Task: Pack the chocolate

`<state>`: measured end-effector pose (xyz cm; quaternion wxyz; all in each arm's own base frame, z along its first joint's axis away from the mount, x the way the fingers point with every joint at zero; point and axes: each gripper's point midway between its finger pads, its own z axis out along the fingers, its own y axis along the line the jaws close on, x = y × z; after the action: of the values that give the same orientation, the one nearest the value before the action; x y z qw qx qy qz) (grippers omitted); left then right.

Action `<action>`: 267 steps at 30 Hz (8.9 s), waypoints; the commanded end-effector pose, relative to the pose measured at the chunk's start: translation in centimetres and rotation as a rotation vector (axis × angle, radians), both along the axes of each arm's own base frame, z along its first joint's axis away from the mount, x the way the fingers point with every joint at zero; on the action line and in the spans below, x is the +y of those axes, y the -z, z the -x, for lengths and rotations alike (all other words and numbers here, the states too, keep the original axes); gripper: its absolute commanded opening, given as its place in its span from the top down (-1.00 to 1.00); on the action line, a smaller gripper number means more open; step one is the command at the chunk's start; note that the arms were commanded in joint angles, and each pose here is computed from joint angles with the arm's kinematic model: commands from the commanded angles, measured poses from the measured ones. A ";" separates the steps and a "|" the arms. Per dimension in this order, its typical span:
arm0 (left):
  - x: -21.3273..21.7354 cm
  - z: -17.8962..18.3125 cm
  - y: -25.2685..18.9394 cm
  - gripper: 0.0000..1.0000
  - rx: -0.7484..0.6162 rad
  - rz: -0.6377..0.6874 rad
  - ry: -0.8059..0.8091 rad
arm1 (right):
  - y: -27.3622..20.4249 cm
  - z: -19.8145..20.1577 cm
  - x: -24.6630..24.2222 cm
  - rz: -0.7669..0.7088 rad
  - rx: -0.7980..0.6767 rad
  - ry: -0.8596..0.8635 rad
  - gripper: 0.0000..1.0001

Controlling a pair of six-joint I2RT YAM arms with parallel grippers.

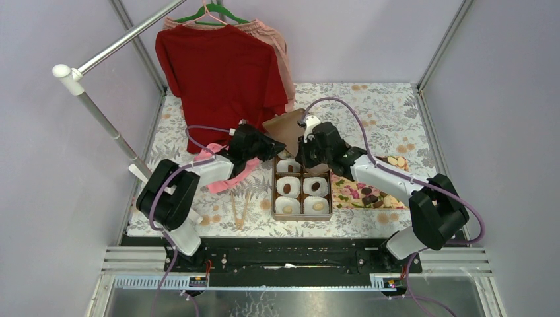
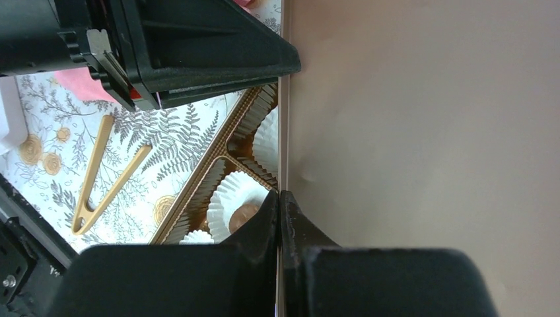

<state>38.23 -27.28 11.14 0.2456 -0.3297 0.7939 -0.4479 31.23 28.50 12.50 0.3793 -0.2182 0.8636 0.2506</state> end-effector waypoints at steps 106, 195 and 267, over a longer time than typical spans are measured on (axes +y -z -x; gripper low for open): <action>7.8 9.3 -2.6 -0.97 -0.220 -0.244 0.138 | -13.8 7.6 -2.7 -1.075 0.102 0.516 1.00; 1.2 12.9 3.6 -0.28 -0.148 -0.640 0.548 | 4.4 6.1 -10.0 -0.247 0.203 0.571 -0.10; 3.9 13.5 6.0 -0.24 -0.096 -0.613 0.428 | 4.8 6.6 -5.7 -0.258 0.275 0.319 0.01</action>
<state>26.84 -24.72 6.88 0.2976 -0.0780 0.9051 -0.2935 27.31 20.12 7.16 0.3618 0.0609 0.8903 0.2696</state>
